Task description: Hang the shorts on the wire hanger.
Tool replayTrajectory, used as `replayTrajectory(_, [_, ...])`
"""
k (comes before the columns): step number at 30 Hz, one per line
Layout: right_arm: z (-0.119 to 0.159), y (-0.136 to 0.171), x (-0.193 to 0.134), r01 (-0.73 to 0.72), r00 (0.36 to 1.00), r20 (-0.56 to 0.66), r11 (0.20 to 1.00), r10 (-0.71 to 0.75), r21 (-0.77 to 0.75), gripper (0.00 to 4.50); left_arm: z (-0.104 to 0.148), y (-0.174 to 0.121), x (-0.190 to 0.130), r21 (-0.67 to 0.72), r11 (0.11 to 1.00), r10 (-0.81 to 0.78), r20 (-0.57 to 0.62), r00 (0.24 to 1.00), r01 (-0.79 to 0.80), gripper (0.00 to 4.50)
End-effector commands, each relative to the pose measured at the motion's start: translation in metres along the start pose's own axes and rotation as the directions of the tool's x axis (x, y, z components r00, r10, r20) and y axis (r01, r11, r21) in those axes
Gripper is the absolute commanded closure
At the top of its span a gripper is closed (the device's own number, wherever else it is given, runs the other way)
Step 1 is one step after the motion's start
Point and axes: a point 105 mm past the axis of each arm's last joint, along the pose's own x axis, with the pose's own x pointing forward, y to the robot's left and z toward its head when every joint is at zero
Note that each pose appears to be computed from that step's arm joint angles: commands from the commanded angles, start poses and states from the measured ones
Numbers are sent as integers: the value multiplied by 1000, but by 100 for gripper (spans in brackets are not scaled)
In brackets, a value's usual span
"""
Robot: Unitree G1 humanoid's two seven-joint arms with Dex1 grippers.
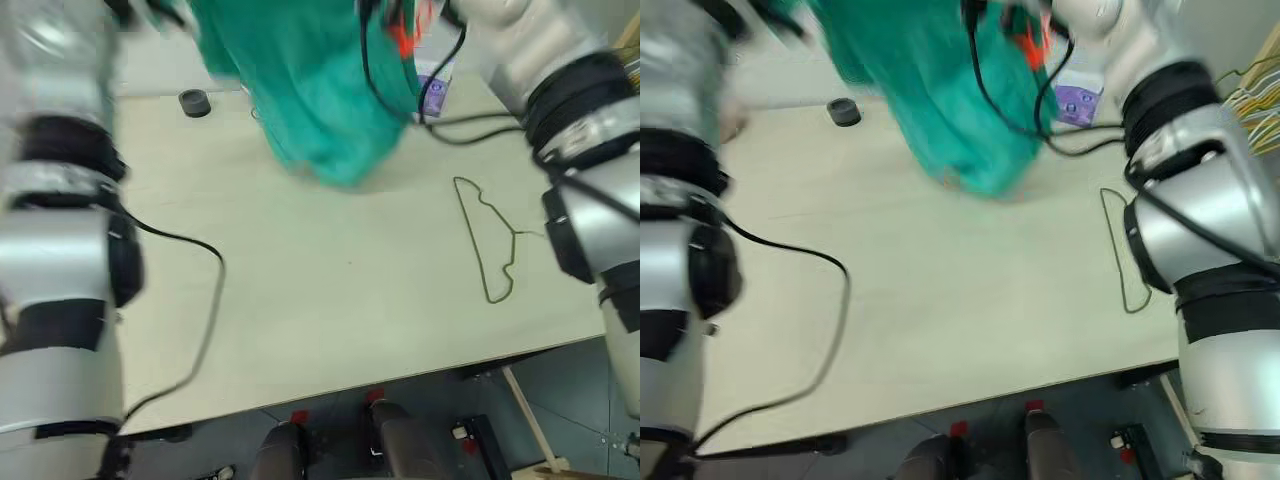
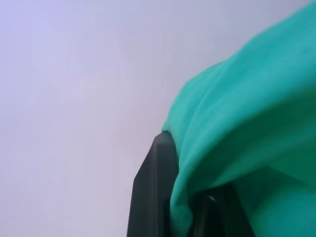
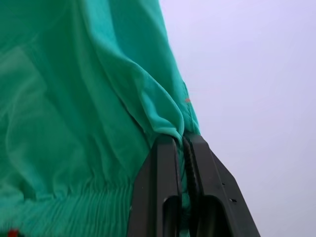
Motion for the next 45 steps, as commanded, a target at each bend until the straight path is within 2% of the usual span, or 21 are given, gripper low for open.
replayTrajectory(1, [2, -14, -21, 88, 987, 129, 996, -91, 33, 450, 31, 0, -13, 397, 914, -139, 129, 982, 77, 447])
replayTrajectory(2, [1, -2, -28, 52, 986, 156, 998, -57, 40, 450, 25, -10, -18, 441, 887, -204, 103, 974, 139, 447])
replayTrajectory(4, [-12, 52, -51, -103, 980, 184, 986, 79, 130, 450, -12, -49, -42, 387, 836, -406, -42, 913, 389, 447])
replayTrajectory(5, [-16, 91, -69, -216, 961, 207, 964, 182, 156, 450, -38, -75, -66, 281, 797, -520, -129, 844, 534, 447])
replayTrajectory(7, [-15, 139, -97, -353, 921, 249, 911, 299, 212, 450, -70, -110, -108, 86, 717, -664, -217, 715, 692, 447])
replayTrajectory(9, [-7, 174, -123, -447, 881, 295, 854, 369, 266, 450, -98, -154, -177, -196, 546, -830, -265, 492, 815, 447])
replayTrajectory(10, [-4, 186, -131, -472, 871, 304, 827, 385, 306, 450, -103, -171, -210, -320, 448, -889, -261, 377, 834, 447])
replayTrajectory(12, [2, 198, -144, -512, 852, 321, 787, 414, 344, 450, -102, -188, -251, -451, 332, -940, -235, 249, 828, 447])
replayTrajectory(13, [7, 209, -155, -554, 827, 339, 749, 448, 363, 450, -101, -199, -282, -536, 237, -968, -206, 147, 810, 447])
replayTrajectory(15, [19, 229, -180, -657, 753, 383, 640, 535, 398, 450, -94, -212, -326, -640, 104, -989, -144, 14, 761, 447])
replayTrajectory(18, [30, 240, -207, -750, 658, 421, 497, 624, 437, 450, -79, -215, -348, -693, 17, -995, -86, -59, 721, 447])
replayTrajectory(21, [40, 253, -249, -845, 482, 455, 261, 749, 466, 450, -66, -215, -363, -721, -90, -990, -12, -143, 687, 447])
replayTrajectory(23, [41, 255, -264, -854, 421, 451, 176, 787, 490, 450, -64, -216, -368, -712, -119, -984, -8, -177, 692, 447])
replayTrajectory(28, [37, 259, -286, -844, 343, 408, 86, 846, 530, 450, -56, -223, -370, -698, -168, -979, 33, -203, 696, 447])
replayTrajectory(33, [43, 257, -302, -828, 286, 417, 3, 863, 560, 450, -46, -228, -380, -696, -245, -963, 94, -253, 674, 447])
replayTrajectory(37, [50, 258, -307, -831, 258, 427, -26, 867, 556, 450, -41, -231, -388, -686, -283, -953, 120, -279, 670, 447])
replayTrajectory(41, [54, 261, -311, -848, 219, 433, -49, 874, 528, 450, -40, -230, -402, -670, -338, -930, 129, -345, 660, 447])
replayTrajectory(43, [55, 262, -310, -844, 222, 433, -50, 874, 533, 450, -43, -231, -406, -676, -332, -930, 116, -350, 658, 447])
replayTrajectory(45, [56, 262, -310, -846, 216, 438, -57, 873, 530, 392, -43, -232, -405, -686, -320, -934, 115, -338, 653, 403])
